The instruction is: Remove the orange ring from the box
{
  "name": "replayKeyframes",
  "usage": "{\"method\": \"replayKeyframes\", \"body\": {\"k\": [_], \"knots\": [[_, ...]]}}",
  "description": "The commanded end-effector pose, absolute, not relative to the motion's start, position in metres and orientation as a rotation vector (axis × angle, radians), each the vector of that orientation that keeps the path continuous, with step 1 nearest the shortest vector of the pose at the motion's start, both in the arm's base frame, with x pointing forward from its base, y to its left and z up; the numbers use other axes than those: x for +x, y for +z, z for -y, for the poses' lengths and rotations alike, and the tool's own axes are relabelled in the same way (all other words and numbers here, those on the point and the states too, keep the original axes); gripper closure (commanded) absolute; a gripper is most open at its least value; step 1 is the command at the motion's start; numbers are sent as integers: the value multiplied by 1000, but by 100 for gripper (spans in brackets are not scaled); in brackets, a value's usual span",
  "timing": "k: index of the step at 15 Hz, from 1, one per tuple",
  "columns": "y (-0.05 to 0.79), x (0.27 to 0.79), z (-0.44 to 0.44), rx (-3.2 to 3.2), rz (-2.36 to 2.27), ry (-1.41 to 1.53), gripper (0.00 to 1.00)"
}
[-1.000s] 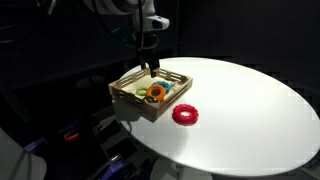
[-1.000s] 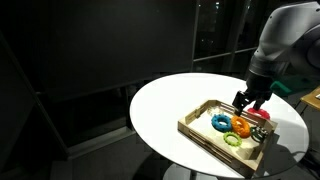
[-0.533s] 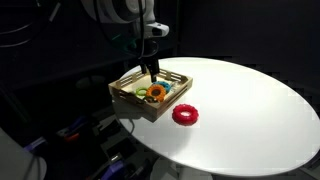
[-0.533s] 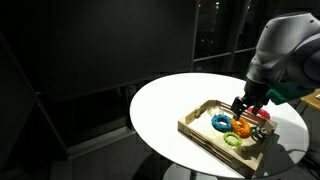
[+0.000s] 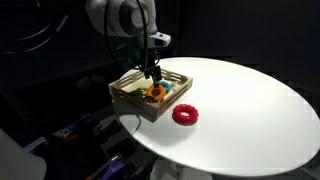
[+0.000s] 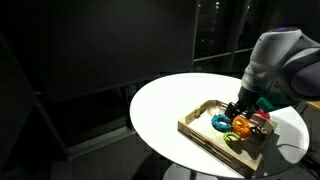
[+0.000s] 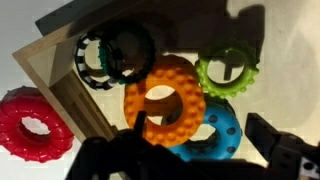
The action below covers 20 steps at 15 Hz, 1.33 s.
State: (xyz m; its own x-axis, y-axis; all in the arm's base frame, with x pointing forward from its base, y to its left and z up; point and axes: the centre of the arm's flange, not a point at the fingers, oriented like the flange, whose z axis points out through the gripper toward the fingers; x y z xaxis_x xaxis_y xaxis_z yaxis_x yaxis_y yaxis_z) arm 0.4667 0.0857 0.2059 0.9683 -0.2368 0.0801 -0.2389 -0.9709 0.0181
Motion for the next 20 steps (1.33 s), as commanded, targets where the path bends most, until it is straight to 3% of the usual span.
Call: {"method": "replayKeyframes", "body": {"k": [1, 4, 7, 8, 17, 20], "knots": [[194, 482, -88, 3076, 404, 134, 0], [185, 486, -87, 3068, 405, 115, 0], [180, 489, -86, 3062, 406, 106, 22], [179, 490, -86, 3061, 405, 105, 21], [190, 494, -87, 3070, 405, 120, 95], [198, 494, -85, 3080, 423, 122, 94]]}}
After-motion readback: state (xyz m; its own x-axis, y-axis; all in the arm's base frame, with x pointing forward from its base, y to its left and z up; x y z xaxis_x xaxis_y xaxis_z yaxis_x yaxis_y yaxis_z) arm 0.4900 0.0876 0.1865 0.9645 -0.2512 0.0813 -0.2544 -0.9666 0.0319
